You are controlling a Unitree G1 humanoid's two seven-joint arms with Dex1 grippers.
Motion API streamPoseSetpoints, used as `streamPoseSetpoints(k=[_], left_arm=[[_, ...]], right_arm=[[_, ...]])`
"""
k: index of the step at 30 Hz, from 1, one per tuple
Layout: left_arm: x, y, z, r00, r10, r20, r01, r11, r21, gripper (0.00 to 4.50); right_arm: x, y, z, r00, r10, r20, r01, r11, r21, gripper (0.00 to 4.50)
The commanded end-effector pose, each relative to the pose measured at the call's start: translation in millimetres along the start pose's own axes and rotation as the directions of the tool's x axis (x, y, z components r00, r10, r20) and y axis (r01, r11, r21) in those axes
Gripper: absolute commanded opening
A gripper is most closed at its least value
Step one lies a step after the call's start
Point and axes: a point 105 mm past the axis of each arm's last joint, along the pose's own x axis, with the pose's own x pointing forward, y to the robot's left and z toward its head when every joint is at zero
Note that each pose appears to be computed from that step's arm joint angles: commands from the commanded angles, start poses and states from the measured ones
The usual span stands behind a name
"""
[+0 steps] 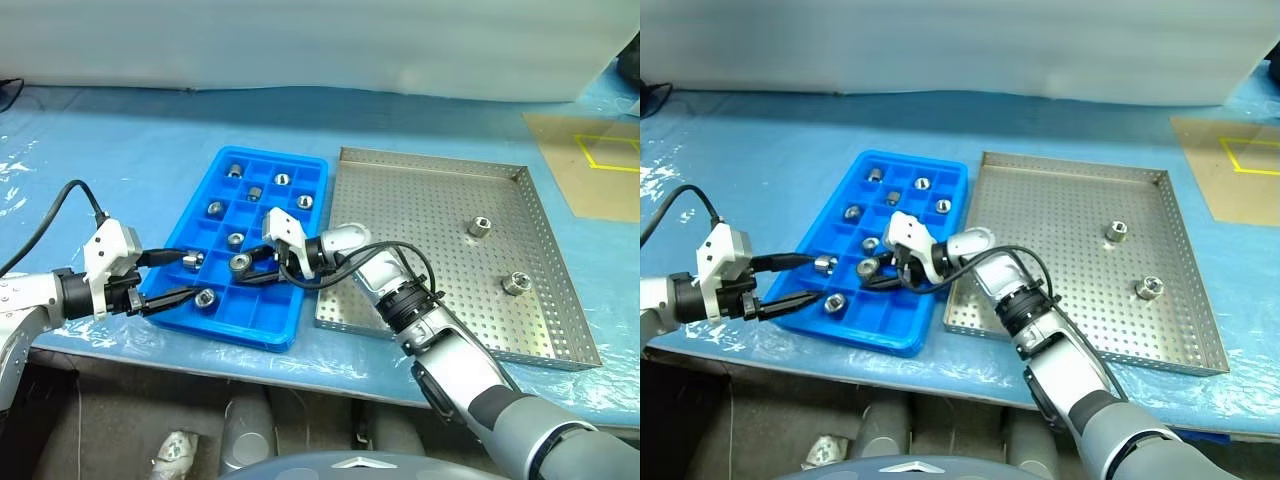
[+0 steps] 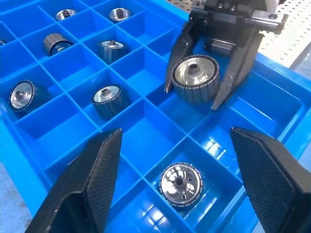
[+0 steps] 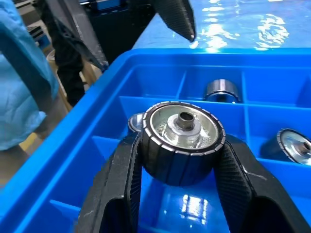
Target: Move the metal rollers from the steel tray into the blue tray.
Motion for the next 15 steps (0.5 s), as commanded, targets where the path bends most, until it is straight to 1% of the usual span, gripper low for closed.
streamPoseSetpoints(k=[1,2,4,6,9,11,12,15], left_arm=[[0.7,-3.6,10.9,1.0,-0.003,0.028,0.002,0.999,0.034,3.74],[1.6,-3.6,11.8,1.0,-0.005,0.03,0.004,0.999,0.036,3.74],[5.1,-2.7,14.7,0.999,-0.015,0.04,0.013,0.999,0.041,3.74],[11.6,-2.5,17.4,0.998,-0.038,0.049,0.036,0.998,0.048,3.74],[27.0,-1.0,24.3,0.994,-0.071,0.081,0.065,0.996,0.065,3.74],[40.1,-2.2,30.4,0.988,-0.111,0.107,0.103,0.992,0.077,3.74],[47.3,-2.1,33.7,0.984,-0.126,0.122,0.116,0.99,0.083,3.74],[93.2,5.8,64.1,0.952,-0.162,0.259,0.13,0.982,0.137,3.74]], right_arm=[[2.9,-5.4,6.0,0.999,-0.035,-0.001,0.035,0.999,-0.03,3.26],[1.5,-7.3,5.9,0.999,-0.044,-0.006,0.044,0.999,-0.03,3.63],[-5.6,-12.3,9.6,0.998,-0.069,0.01,0.069,0.996,-0.049,3.63],[-16.9,-22.8,15.0,0.991,-0.13,0.031,0.131,0.99,-0.052,3.63],[-39.3,-34.7,25.9,0.976,-0.207,0.064,0.211,0.975,-0.07,3.63],[-60.2,-44.2,33.3,0.958,-0.275,0.083,0.281,0.956,-0.079,3.63],[-71.2,-48.3,35.5,0.947,-0.309,0.085,0.316,0.945,-0.085,3.63],[-143.5,-67.5,34.6,0.85,-0.522,0.064,0.526,0.846,-0.087,3.63]])
